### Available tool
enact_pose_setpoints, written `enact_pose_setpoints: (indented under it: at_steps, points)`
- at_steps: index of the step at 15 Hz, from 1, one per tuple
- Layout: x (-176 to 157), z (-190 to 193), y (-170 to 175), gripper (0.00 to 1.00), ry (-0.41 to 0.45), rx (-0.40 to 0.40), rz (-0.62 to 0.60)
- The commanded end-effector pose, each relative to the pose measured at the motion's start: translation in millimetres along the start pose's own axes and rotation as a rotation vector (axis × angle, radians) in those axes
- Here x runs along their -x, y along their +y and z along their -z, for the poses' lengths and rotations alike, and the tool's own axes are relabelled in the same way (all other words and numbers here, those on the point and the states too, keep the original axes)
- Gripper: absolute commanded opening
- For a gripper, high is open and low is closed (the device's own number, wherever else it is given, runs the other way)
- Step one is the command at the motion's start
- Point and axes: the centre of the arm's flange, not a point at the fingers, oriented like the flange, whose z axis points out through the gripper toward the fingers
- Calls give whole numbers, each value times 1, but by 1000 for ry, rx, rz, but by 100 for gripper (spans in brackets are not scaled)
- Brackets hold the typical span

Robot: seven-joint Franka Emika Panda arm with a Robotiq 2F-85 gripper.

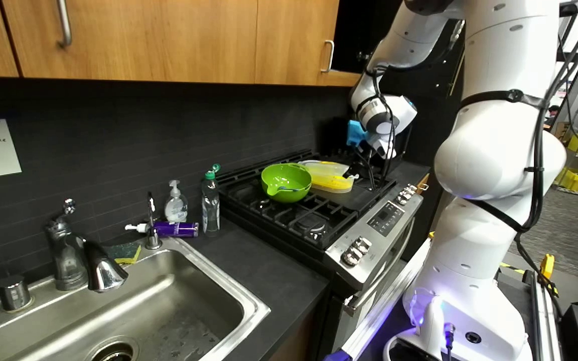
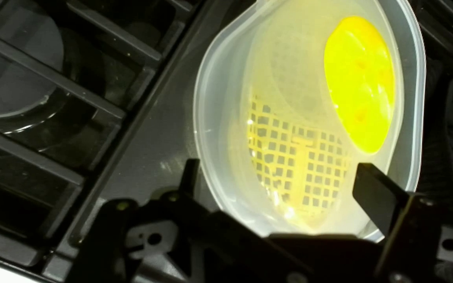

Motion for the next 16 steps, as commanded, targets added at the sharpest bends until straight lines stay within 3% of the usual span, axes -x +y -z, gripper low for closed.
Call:
enact_pose_setpoints:
  at_steps: [1,10,16]
  points:
    - [2,-5,-3,100,13,-1,7]
    - [0,-10,-8,100,27,3,12]
    - [0,-8,-21,100,96,-58,10]
